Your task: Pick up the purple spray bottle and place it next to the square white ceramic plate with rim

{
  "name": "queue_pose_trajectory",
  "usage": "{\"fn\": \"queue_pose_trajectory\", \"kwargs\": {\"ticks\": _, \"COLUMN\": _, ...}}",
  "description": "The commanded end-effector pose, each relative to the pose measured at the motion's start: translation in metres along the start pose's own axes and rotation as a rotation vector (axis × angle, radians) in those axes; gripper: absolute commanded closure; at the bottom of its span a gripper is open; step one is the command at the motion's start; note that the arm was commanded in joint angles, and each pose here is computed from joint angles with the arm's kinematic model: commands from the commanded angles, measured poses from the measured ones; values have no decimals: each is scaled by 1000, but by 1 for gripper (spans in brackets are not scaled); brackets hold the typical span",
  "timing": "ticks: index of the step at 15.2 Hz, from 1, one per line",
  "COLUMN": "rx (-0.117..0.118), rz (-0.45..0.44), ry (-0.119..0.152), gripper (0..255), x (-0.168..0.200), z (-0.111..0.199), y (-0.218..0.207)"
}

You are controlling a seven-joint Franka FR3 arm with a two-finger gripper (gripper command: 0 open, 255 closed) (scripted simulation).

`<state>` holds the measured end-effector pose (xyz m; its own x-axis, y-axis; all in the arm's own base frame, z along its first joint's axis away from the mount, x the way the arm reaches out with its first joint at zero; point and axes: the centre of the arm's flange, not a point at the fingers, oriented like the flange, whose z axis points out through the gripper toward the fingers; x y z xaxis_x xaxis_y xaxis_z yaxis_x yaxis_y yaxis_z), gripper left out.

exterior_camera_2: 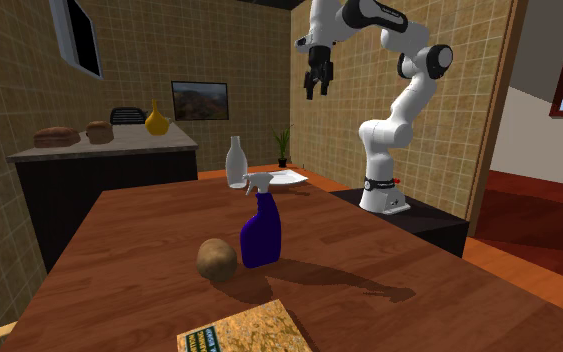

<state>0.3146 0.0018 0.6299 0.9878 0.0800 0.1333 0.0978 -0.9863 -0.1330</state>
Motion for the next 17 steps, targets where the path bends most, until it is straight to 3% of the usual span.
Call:
{"fn": "queue_pose_trajectory", "kwargs": {"ticks": 1, "rx": 0, "rz": 0, "ry": 0, "gripper": 0, "x": 0, "z": 0, "y": 0}}
{"fn": "queue_pose_trajectory", "kwargs": {"ticks": 17, "rx": -57, "rz": -63, "ry": -53, "gripper": 0, "x": 147, "z": 112, "y": -123}}
